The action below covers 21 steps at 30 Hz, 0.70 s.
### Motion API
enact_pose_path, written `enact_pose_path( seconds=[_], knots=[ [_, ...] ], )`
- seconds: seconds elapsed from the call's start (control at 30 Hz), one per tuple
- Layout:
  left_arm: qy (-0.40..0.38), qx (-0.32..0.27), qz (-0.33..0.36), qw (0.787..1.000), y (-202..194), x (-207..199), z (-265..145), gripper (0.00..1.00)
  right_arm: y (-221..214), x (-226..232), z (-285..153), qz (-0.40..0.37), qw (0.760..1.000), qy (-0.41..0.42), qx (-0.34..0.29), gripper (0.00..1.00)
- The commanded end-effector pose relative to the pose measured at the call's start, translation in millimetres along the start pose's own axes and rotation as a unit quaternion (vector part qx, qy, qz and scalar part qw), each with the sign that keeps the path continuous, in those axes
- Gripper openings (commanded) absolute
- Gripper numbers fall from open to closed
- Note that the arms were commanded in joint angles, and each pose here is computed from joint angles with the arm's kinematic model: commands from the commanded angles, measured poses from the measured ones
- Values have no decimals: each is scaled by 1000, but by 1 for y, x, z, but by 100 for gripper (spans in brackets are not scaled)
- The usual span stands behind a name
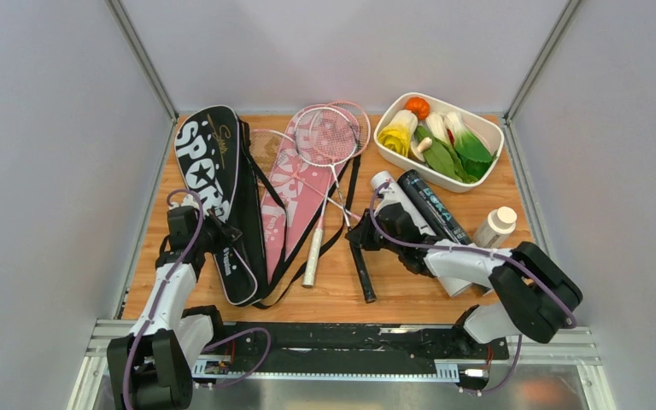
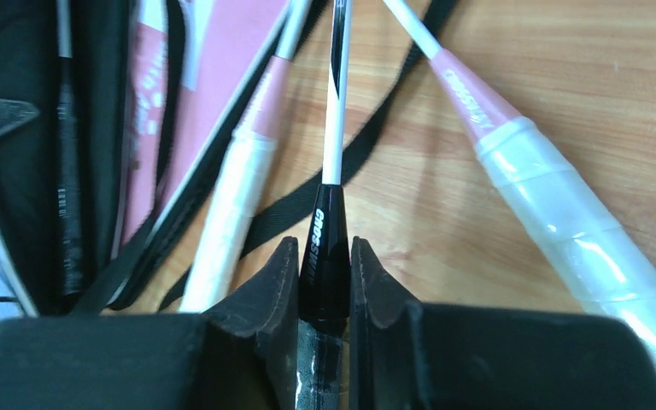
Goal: Pack up the badminton gear
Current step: Pick up the racket from the center of the board, then place the racket in the racket bag.
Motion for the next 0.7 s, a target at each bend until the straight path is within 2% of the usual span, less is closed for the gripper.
enact_pose_path(
  seconds=[0.0,0.4,0.57,0.67],
  knots=[
    [-8,-31,15,999,17,-7,-2,0,14,43,-18,-25,997,68,-10,0],
    [-20,-34,11,999,19,-10,-1,0,-54,74,-49,-91,988,98,74,0],
    [-30,-29,10,999,17,-11,-1,0,-67,96,-31,-115,982,119,87,0],
    [-36,-27,8,999,16,-12,-2,0,-69,108,-5,-123,982,114,92,0]
  ],
)
Point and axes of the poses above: each gripper's point midway between its finger pads, its own z axis out along the fingers, its own x axis along the line the jaws close on, y = z × x, the point moved 7 cm from there along -z, back along the fingers, and after that the axes turned 12 degrees about z, right-handed, at the moved point
